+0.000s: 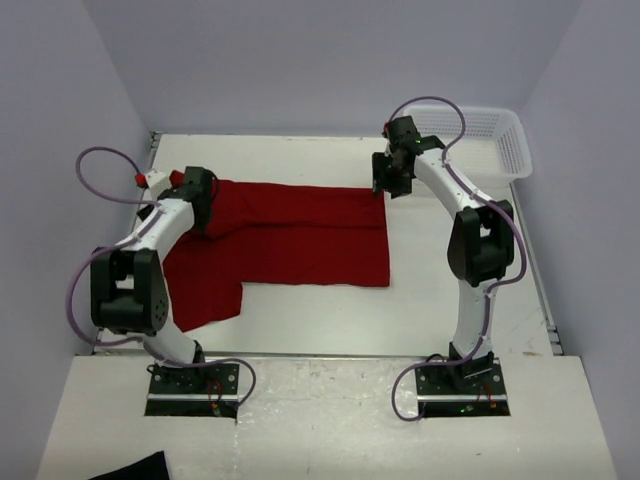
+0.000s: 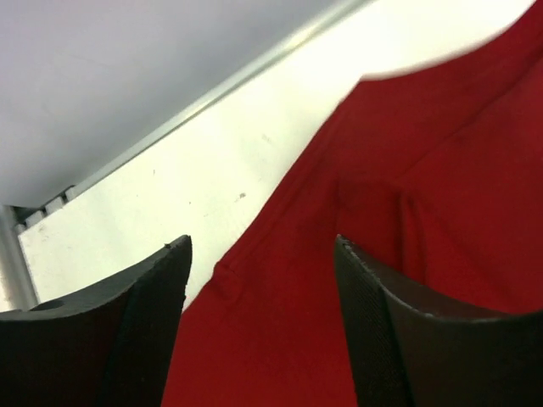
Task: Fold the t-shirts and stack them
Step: Fold the flattened tshirt in 1/3 of the way
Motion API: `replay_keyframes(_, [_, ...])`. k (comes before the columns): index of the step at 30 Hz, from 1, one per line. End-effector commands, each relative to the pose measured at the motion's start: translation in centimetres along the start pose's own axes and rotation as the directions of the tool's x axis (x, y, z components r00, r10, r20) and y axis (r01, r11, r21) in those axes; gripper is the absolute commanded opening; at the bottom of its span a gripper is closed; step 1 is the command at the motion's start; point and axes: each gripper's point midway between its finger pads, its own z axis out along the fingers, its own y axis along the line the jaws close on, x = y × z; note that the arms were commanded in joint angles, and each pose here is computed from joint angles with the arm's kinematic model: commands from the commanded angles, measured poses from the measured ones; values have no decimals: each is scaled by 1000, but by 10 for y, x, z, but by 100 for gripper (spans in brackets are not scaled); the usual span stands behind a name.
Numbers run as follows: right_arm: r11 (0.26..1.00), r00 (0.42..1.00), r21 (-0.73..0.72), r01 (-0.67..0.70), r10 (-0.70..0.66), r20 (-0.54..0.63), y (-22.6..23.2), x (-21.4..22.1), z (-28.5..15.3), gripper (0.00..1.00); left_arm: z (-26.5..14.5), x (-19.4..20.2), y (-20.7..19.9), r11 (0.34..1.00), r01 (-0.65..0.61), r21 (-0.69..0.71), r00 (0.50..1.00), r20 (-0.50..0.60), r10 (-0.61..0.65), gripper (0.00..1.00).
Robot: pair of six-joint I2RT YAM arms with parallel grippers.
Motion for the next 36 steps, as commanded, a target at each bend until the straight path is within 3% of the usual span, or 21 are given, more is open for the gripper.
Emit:
replay_keyframes(1, [1000, 995, -13, 27, -25, 101, 14, -13, -39, 55, -28, -48, 13, 970, 231, 73, 968, 83, -237, 71])
replay_keyframes(5, [999, 990, -34, 22, -17, 143, 22, -20, -51, 61, -46, -87, 0, 947, 244, 210, 953, 128, -274, 73])
replay_keyframes(6, [999, 989, -48, 22, -15, 146, 24, -21, -53, 59, -53, -98, -25, 928, 176, 327, 963, 136, -231, 62])
replay_keyframes(7, [996, 990, -82, 25, -13, 144, 31, -21, -52, 36, -58, -105, -41, 907, 128, 401, 969, 144, -201, 50])
replay_keyframes(8, [995, 991, -100, 22, -9, 136, 34, -20, -51, 11, -61, -108, -57, 884, 56, 463, 978, 154, -143, 26])
replay_keyframes(9, [994, 992, -112, 16, -2, 126, 36, -17, -50, 0, -56, -94, -80, 864, 23, 503, 990, 108, -89, 0])
replay_keyframes(11, [979, 992, -205, 3, 23, 122, 52, -15, -53, 0, -60, -99, -113, 801, -34, 598, 995, 97, -30, 0])
replay_keyframes(12, [972, 995, -236, -12, 35, 94, 56, -4, -48, 0, -55, -78, -138, 760, -62, 647, 998, 46, 42, 0])
replay_keyframes(15, [941, 997, -339, -25, 46, 54, 78, 18, -47, 0, -54, -63, -181, 671, -83, 737, 994, 14, 108, 0])
replay_keyframes(26, [951, 995, -298, 79, -94, -38, 117, 116, -22, 0, -37, -53, -232, 614, -111, 781, 989, 28, 143, 0])
replay_keyframes(36, [969, 988, -242, 50, -84, -133, 119, 157, -1, 0, -19, -26, -259, 595, -121, 794, 980, 0, 199, 0])
